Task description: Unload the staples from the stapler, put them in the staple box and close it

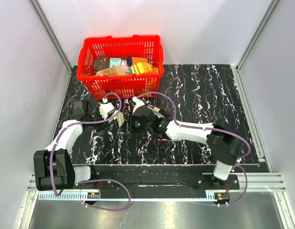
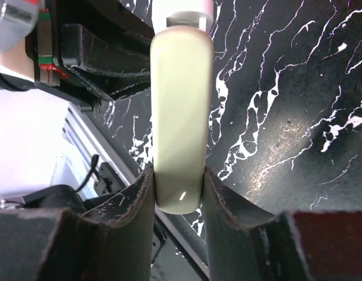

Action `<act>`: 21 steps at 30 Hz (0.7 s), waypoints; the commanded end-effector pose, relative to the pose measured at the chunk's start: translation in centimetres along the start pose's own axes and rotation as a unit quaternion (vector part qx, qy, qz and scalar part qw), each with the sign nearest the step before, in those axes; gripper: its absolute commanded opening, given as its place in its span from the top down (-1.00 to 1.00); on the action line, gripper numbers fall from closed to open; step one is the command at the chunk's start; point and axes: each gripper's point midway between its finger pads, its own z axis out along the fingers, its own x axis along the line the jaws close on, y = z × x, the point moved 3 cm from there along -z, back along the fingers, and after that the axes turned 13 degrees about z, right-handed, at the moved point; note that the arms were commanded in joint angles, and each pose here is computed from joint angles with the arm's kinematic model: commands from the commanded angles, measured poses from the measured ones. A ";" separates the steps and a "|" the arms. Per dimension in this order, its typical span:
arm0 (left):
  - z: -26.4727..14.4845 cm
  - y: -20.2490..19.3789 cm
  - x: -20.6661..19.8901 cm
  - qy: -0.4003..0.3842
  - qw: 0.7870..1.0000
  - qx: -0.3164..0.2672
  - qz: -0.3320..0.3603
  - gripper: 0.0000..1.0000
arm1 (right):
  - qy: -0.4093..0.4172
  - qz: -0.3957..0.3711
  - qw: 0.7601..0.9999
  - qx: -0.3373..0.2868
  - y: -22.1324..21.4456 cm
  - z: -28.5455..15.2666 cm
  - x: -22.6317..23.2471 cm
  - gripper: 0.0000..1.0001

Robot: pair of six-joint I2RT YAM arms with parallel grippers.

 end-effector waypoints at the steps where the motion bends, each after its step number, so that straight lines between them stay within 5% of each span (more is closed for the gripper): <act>1: -0.5 0.6 3.2 0.081 0.993 0.008 0.086 1.00 | -0.018 -0.080 0.996 0.039 -2.0 -0.1 -1.6 1.00; 14: 0.9 -0.3 3.5 0.159 0.966 0.033 0.201 1.00 | -0.060 -0.160 0.983 0.060 -3.1 0.4 -4.1 1.00; 21: -0.1 0.4 5.7 0.267 0.935 0.017 0.234 1.00 | -0.070 -0.184 0.979 0.058 -3.5 -0.1 -4.8 1.00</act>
